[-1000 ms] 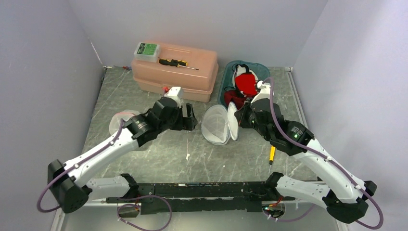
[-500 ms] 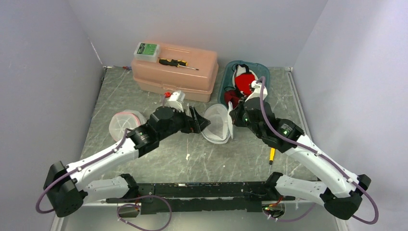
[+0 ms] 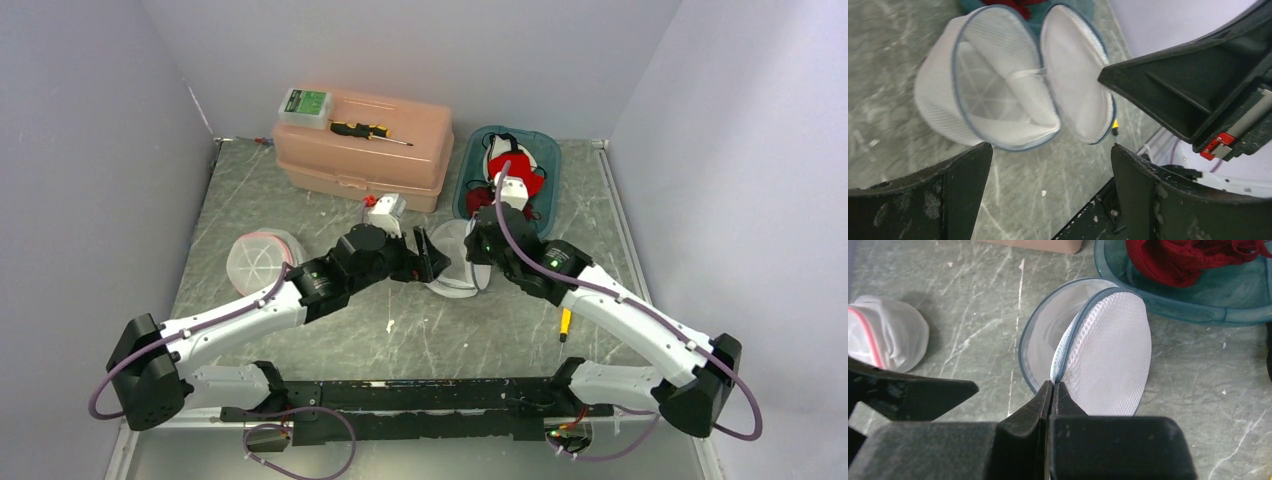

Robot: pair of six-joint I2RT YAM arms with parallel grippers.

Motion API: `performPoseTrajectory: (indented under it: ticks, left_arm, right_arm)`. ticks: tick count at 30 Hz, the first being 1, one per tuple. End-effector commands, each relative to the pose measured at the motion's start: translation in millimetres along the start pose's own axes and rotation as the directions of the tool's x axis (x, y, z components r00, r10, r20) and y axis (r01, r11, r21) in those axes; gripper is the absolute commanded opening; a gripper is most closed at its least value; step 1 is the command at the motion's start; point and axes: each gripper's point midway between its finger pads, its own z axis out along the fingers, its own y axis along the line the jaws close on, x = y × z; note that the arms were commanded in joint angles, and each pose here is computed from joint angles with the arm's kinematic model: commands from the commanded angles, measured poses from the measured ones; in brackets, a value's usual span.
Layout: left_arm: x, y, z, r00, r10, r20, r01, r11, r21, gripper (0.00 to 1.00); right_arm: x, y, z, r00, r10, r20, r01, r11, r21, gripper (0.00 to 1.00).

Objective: Unzip the laundry bag and remove the bra
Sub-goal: Close the laundry bag at the center of the board.

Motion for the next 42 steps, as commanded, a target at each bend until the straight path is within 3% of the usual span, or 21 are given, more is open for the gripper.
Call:
performPoseTrajectory:
  ticks: [1, 6, 18, 27, 31, 33, 42]
  left_arm:
    - [-6.1, 29.1, -14.5, 0.998, -0.026, 0.051, 0.033, 0.987, -0.156, 0.94]
    - [9.1, 61.8, -36.0, 0.997, -0.054, 0.064, 0.069, 0.963, -0.261, 0.94]
    - [40.1, 97.2, -64.2, 0.995, -0.094, 0.043, 0.103, 0.934, -0.342, 0.93]
    - [48.4, 102.4, -61.1, 0.996, -0.088, 0.015, 0.088, 0.929, -0.358, 0.93]
    - [45.4, 100.6, -59.2, 0.997, -0.078, 0.014, 0.078, 0.930, -0.358, 0.93]
    - [42.3, 99.3, -58.4, 0.997, -0.071, 0.016, 0.072, 0.930, -0.361, 0.94]
    - [10.7, 81.2, -46.9, 0.999, -0.006, 0.037, 0.019, 0.937, -0.349, 0.94]
  right_arm:
    - [-12.4, 7.0, 14.5, 0.998, -0.037, 0.053, 0.036, 0.999, 0.015, 0.00]
    - [-14.3, 17.4, 36.3, 0.994, -0.105, 0.033, 0.104, 0.994, 0.041, 0.00]
    - [12.8, 43.1, 89.4, 0.973, -0.209, -0.100, 0.213, 0.977, 0.026, 0.01]
    - [32.8, 65.0, 100.8, 0.966, -0.201, -0.161, 0.191, 0.979, -0.075, 0.31]
    - [26.1, 78.5, 90.1, 0.972, -0.183, -0.147, 0.161, 0.976, -0.149, 0.61]
    - [18.8, 81.7, 82.5, 0.975, -0.176, -0.133, 0.153, 0.974, -0.167, 0.68]
    - [-26.8, 72.5, 25.9, 0.992, -0.122, -0.030, 0.112, 0.968, -0.226, 0.80]
